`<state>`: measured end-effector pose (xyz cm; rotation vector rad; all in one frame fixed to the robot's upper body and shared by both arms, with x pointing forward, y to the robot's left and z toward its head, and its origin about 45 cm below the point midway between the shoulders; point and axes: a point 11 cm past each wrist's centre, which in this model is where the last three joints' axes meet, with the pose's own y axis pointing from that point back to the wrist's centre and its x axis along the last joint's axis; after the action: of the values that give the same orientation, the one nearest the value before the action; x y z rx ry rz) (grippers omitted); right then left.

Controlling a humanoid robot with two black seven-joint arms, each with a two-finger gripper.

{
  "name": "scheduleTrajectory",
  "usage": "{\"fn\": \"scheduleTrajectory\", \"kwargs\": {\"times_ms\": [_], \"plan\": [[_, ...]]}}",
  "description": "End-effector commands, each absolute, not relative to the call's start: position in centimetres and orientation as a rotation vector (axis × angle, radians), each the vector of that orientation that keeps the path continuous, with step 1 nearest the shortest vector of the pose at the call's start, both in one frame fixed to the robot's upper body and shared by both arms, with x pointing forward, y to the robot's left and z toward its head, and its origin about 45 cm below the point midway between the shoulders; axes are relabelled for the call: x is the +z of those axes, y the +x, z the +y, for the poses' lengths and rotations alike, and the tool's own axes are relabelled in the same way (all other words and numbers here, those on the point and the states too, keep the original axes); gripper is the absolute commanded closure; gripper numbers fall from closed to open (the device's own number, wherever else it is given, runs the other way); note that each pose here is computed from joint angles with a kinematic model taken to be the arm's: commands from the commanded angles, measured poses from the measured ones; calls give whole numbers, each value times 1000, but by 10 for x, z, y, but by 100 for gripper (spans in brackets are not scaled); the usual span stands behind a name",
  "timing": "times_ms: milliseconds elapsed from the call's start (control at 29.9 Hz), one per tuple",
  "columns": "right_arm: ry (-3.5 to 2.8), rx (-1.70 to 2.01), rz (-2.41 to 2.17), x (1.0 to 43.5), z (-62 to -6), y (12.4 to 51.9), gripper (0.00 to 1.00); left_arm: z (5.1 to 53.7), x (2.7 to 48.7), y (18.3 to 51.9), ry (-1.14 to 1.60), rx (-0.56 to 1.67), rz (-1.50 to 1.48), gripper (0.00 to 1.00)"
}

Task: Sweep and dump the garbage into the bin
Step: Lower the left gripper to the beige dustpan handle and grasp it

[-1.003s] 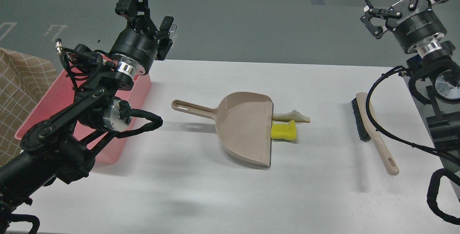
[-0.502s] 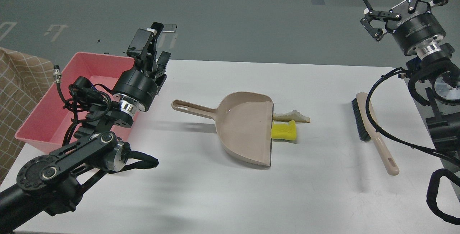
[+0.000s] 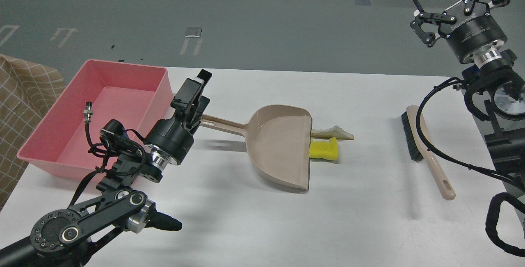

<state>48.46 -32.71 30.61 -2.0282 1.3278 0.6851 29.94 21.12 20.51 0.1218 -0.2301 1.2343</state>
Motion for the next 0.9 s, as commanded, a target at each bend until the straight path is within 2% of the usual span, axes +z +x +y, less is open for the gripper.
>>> {"fn": "scheduleTrajectory", "kwargs": {"times_ms": [0,435,869], "plan": [[-2028,690,1322,305,-325,485,0,213,197,293,150,1226,-241,2],[-2029,688,1322,306,-325,485,0,213,152,271,289,1169,-244,2],[-2029,689,1320,306,-324,485,0,218,115,277,385,1200,-217,2]]}}
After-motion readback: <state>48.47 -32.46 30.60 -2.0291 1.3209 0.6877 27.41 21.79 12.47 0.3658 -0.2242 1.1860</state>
